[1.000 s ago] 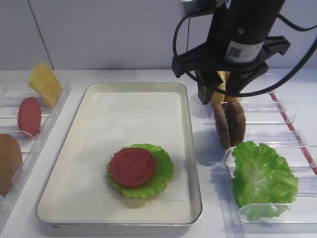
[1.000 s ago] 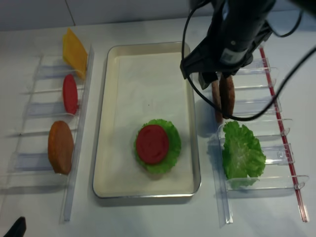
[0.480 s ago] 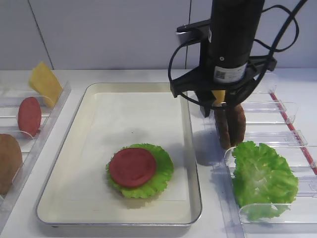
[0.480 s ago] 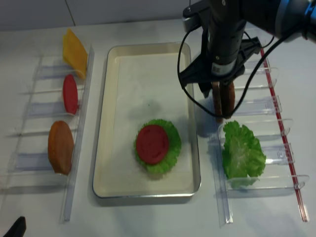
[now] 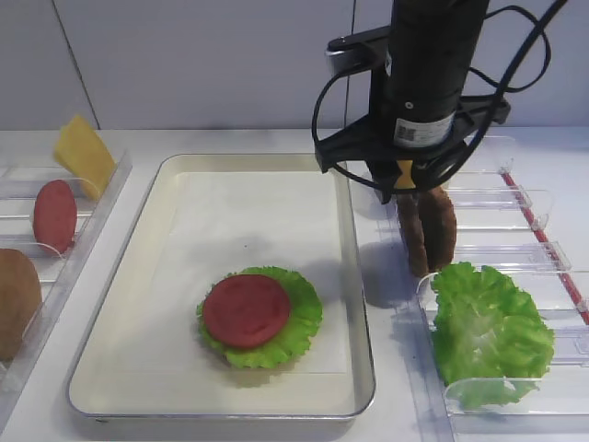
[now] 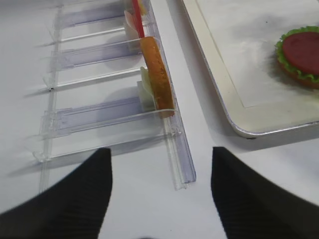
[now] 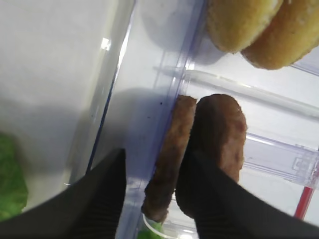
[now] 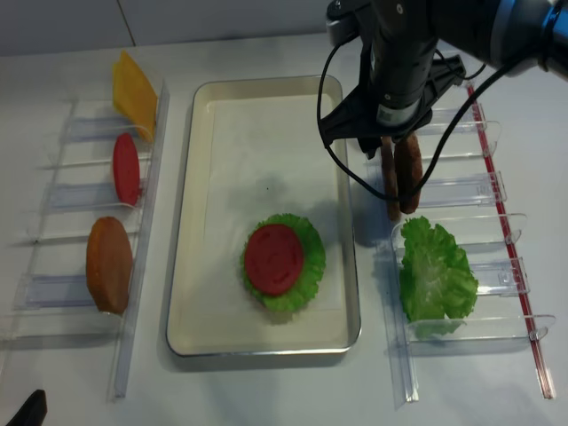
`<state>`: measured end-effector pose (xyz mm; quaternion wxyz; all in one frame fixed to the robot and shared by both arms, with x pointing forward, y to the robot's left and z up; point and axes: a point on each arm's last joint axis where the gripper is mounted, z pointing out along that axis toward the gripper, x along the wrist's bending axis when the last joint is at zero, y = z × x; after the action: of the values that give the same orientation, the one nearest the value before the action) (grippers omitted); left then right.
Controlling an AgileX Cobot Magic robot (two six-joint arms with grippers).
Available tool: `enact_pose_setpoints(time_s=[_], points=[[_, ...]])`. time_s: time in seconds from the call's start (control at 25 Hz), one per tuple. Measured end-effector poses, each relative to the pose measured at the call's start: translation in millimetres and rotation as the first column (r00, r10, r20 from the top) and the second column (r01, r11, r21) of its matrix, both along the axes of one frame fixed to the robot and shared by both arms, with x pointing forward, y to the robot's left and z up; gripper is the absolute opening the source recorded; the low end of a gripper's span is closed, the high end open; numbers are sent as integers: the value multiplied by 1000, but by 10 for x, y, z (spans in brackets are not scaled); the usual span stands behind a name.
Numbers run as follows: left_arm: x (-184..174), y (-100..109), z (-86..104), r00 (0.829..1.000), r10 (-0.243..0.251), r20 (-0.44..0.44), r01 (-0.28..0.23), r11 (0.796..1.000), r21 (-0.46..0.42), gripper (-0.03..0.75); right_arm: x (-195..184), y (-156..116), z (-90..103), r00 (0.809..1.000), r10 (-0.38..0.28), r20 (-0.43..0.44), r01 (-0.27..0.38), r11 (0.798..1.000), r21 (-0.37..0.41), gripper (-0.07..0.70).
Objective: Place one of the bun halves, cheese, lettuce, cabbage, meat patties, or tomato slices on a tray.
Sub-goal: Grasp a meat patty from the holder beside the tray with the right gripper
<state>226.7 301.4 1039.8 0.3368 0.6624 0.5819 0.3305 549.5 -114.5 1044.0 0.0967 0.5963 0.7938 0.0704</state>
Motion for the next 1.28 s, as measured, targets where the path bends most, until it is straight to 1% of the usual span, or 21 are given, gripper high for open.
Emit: enact_pose_setpoints(time_s=[0.24,0.36,0.52,0.68,0.8,0.92,1.0,1.12,1.28], points=[[0,0,0,1000,0,0,0,1000,0,422,12,7,1,1000,0,13,0,1000,7,328],[0,0,0,1000,0,0,0,1000,0,422,28,14,-54,1000,-10,-3,10,1000,-3,328],[0,0,0,1000,0,0,0,1000,0,422,64,35,-180,999,-24,-33,23,999,-23,328],[0,0,0,1000,0,0,0,1000,0,422,71,39,-209,999,-31,-41,30,999,-27,318],[0,0,0,1000,0,0,0,1000,0,422,77,43,-236,998,-35,-49,34,999,-32,276],[0,0,0,1000,0,0,0,1000,0,422,84,47,-260,998,-33,-54,32,999,-36,204],[0,0,0,1000,0,0,0,1000,0,422,82,42,-260,998,-19,-56,17,999,-45,157],[0,0,0,1000,0,0,0,1000,0,422,84,37,-259,998,5,-56,-8,998,-55,155],[0,0,0,1000,0,0,0,1000,0,422,83,35,-252,998,15,-54,-18,998,-57,154]])
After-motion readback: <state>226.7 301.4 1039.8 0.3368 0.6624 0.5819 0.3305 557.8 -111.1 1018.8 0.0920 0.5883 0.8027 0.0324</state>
